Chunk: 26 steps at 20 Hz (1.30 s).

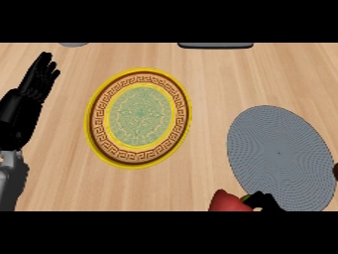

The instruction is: Pick the bell pepper from the placemat and place it in the plate

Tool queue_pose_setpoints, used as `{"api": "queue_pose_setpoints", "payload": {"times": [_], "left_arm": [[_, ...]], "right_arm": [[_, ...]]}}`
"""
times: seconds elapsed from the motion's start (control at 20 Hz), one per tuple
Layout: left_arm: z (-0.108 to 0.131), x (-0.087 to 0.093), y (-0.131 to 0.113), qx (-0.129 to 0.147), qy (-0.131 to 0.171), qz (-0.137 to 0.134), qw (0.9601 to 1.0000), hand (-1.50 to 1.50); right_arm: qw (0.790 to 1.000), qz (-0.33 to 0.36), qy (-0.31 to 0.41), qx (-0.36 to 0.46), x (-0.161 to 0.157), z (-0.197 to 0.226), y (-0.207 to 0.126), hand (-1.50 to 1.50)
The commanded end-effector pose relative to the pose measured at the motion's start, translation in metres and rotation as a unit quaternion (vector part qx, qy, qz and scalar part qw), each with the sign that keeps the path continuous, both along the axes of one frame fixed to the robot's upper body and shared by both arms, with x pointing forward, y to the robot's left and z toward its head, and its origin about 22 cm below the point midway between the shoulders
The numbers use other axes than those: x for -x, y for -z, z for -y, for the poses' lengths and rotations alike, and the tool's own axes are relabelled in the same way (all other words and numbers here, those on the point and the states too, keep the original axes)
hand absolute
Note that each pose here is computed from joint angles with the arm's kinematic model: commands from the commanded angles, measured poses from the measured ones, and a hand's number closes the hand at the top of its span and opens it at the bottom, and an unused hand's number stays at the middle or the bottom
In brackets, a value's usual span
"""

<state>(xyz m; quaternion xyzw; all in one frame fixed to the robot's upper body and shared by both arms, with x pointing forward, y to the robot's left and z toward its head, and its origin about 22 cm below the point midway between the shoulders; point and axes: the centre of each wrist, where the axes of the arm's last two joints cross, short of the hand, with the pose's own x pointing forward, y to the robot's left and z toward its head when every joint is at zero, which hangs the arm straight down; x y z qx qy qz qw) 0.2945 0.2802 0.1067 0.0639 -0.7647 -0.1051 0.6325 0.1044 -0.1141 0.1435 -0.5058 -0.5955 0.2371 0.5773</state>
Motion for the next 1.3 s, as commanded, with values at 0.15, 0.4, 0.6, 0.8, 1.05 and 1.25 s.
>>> {"api": "queue_pose_setpoints", "payload": {"times": [0.15, 0.4, 0.6, 0.8, 1.05, 1.25], "left_arm": [[0.008, -0.001, 0.008, 0.000, 0.019, -0.006, 0.9998, 0.00], [0.004, -0.010, 0.005, 0.005, 0.018, -0.004, 0.9998, 0.00], [0.008, -0.012, -0.002, -0.005, 0.032, 0.006, 0.9994, 0.00], [0.012, -0.013, -0.005, 0.004, 0.029, 0.011, 0.9995, 0.00], [0.023, -0.016, -0.013, 0.002, 0.042, 0.017, 0.9990, 0.00], [0.027, -0.021, -0.004, 0.007, 0.041, 0.011, 0.9991, 0.00]], "right_arm": [[0.998, 0.019, -0.045, -0.037, -0.021, -0.046, -0.008, 1.50], [0.995, 0.014, -0.061, -0.078, -0.029, -0.045, -0.013, 1.50], [0.993, -0.006, -0.061, -0.101, -0.047, -0.042, -0.007, 1.50], [0.992, -0.020, -0.057, -0.109, -0.052, -0.044, -0.001, 1.50], [0.994, -0.043, -0.033, -0.094, -0.077, -0.043, 0.014, 1.50], [0.997, -0.050, -0.019, -0.062, -0.126, -0.059, 0.023, 1.50]]}}
